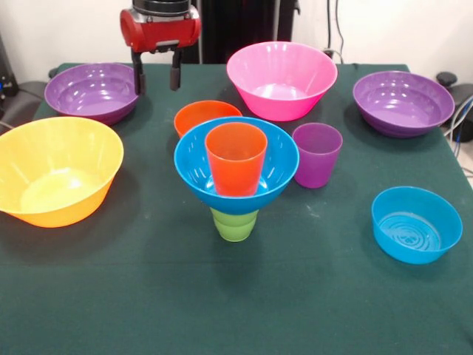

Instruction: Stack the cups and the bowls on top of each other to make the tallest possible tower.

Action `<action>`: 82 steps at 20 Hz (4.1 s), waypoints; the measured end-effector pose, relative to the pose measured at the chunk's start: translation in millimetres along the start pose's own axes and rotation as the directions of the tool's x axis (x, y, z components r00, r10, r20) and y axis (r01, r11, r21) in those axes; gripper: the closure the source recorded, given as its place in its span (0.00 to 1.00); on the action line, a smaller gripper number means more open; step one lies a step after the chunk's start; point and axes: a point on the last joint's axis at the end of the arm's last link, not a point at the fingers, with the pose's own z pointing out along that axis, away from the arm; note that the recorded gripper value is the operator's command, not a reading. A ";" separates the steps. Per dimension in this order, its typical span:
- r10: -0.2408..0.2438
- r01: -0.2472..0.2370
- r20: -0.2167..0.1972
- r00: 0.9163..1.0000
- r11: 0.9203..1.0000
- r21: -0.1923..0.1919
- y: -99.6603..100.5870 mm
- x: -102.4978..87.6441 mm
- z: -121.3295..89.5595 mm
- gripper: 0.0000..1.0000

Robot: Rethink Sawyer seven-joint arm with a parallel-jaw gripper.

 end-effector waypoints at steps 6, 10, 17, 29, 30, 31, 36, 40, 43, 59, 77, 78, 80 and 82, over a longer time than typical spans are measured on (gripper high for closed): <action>0.038 -0.041 0.067 0.997 0.998 0.045 -8.1 -7.5 -0.7 0.00; 0.062 -0.070 0.106 0.992 0.995 0.066 -11.7 -12.3 -1.4 0.00; 0.111 -0.124 0.147 0.983 0.988 0.087 -21.8 -10.9 -1.9 0.00; 0.125 -0.134 0.149 0.981 0.989 0.056 -18.8 -8.6 8.6 0.00; 0.124 -0.133 0.150 0.981 0.990 0.051 -17.0 -9.8 10.1 0.00; 0.123 -0.132 0.152 0.981 0.990 0.045 -15.3 -11.0 11.5 0.00; 0.123 -0.129 0.165 0.979 0.991 0.026 -11.0 -16.9 14.9 0.00; 0.126 -0.131 0.179 0.976 0.991 0.018 -12.2 -20.3 14.5 0.00; 0.128 -0.133 0.184 0.975 0.991 0.015 -13.0 -21.7 14.1 0.00; 0.130 -0.128 0.163 0.978 0.991 -0.027 4.1 -19.3 32.6 0.00; 0.071 -0.074 -0.051 0.996 0.995 -0.064 31.6 2.0 51.3 0.00; 0.067 -0.071 -0.063 0.996 0.996 -0.062 31.2 3.8 51.6 0.00; 0.059 -0.065 -0.102 0.993 0.996 -0.058 30.5 9.8 52.6 0.00; 0.058 -0.065 -0.116 0.992 0.996 -0.057 30.3 12.6 52.9 0.00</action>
